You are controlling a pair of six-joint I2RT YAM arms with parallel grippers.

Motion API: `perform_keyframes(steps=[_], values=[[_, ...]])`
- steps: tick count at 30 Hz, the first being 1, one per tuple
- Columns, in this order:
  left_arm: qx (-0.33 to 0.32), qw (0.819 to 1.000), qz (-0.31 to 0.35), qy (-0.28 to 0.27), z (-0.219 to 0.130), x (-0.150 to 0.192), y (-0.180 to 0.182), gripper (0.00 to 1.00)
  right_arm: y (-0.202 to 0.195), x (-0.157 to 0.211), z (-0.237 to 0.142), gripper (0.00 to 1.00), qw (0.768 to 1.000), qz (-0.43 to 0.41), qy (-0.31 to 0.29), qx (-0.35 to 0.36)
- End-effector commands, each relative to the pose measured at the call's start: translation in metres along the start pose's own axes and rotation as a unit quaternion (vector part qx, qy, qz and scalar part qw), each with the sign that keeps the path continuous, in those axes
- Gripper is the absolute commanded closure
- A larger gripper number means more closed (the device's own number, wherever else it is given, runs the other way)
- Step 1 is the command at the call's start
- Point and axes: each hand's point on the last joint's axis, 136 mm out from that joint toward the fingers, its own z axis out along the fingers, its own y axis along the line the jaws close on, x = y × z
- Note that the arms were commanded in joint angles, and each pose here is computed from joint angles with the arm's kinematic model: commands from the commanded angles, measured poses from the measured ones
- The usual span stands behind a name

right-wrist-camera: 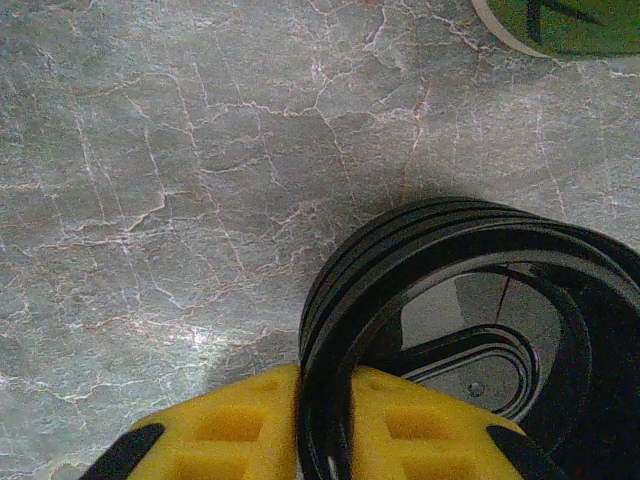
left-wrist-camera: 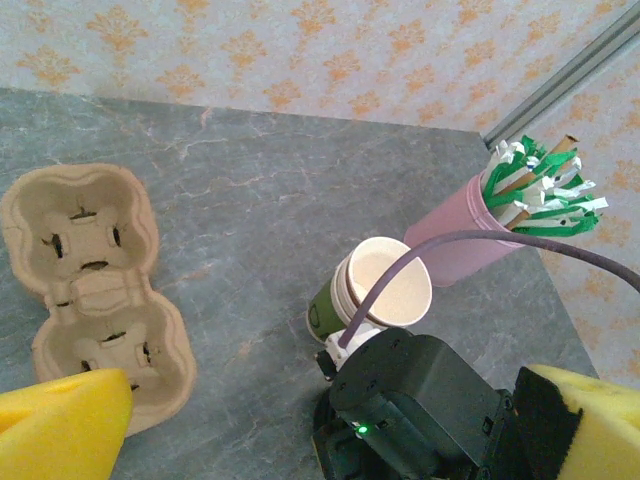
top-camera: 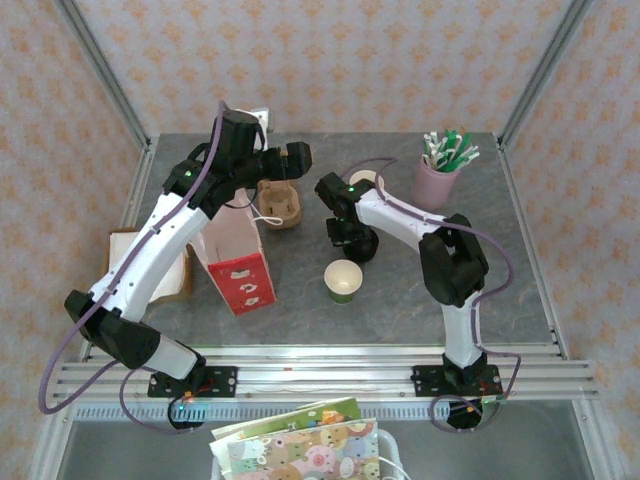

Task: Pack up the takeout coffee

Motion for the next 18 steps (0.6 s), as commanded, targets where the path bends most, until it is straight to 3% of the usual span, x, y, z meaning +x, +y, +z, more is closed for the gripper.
perform_keyframes(steps=[1,18], values=[[0.010,1.000,0.011,0.003,0.005,0.000,-0.004,0.01,-0.003,-0.003,-0.009,0.81,1.000,0.006,-0.010,0.006],[0.020,1.000,0.010,0.009,0.007,0.001,-0.008,0.01,-0.003,-0.006,-0.020,0.84,1.000,0.007,-0.021,0.003]])
